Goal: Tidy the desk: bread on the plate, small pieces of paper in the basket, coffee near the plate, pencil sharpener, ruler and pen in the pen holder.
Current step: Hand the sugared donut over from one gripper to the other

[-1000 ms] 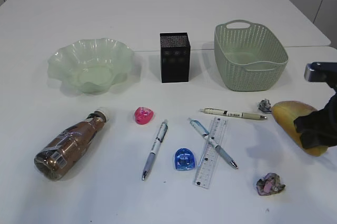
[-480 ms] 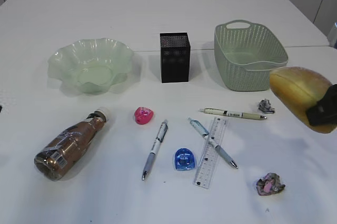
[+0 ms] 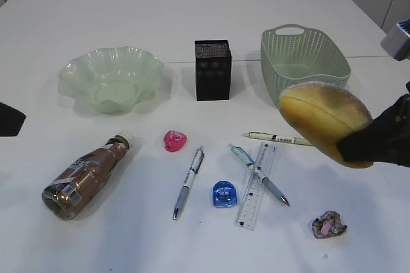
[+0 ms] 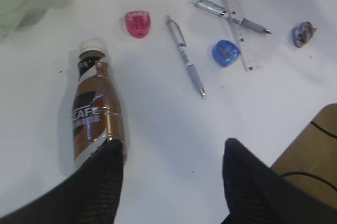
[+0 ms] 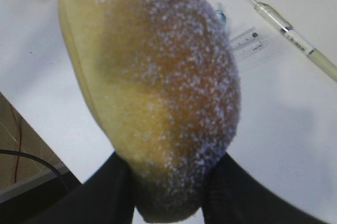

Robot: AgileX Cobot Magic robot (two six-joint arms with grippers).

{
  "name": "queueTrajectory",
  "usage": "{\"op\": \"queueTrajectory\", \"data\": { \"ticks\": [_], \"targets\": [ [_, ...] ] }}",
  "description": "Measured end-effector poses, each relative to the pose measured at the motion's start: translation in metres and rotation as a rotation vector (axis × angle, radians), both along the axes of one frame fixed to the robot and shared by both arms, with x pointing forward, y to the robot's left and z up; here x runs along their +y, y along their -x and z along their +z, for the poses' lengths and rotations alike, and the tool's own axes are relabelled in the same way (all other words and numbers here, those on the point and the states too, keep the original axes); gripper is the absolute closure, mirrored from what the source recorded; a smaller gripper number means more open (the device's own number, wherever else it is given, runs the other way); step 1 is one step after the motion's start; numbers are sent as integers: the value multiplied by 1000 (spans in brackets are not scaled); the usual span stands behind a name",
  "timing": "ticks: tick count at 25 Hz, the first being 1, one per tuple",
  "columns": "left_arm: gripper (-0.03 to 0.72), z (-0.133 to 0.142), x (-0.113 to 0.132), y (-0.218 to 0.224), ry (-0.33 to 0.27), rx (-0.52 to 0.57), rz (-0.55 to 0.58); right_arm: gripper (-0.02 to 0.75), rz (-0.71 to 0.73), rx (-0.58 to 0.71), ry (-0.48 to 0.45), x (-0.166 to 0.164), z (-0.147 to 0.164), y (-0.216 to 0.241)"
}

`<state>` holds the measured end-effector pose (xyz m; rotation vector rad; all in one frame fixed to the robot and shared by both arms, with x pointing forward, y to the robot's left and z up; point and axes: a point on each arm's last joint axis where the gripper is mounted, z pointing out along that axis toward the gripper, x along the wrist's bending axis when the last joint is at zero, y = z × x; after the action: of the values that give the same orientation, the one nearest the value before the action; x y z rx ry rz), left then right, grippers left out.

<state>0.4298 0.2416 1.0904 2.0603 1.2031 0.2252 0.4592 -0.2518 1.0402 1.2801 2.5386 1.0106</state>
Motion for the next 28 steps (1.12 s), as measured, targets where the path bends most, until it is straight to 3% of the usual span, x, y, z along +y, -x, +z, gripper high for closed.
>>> {"op": "queueTrajectory", "data": {
  "ticks": [10,17,23,28],
  "targets": [
    [262,2,-17,2,107,-44,-245,456,184,-37,-161,16,11,8],
    [262,8,-30,3,268,-55,-357,456,265,-54,-289,25,20,13],
    [243,15,-39,-3,416,-67,-424,456,277,-74,-336,28,24,13],
    [215,24,-42,-5,494,-137,-436,456,344,-76,-346,40,25,18]
  ]
}}
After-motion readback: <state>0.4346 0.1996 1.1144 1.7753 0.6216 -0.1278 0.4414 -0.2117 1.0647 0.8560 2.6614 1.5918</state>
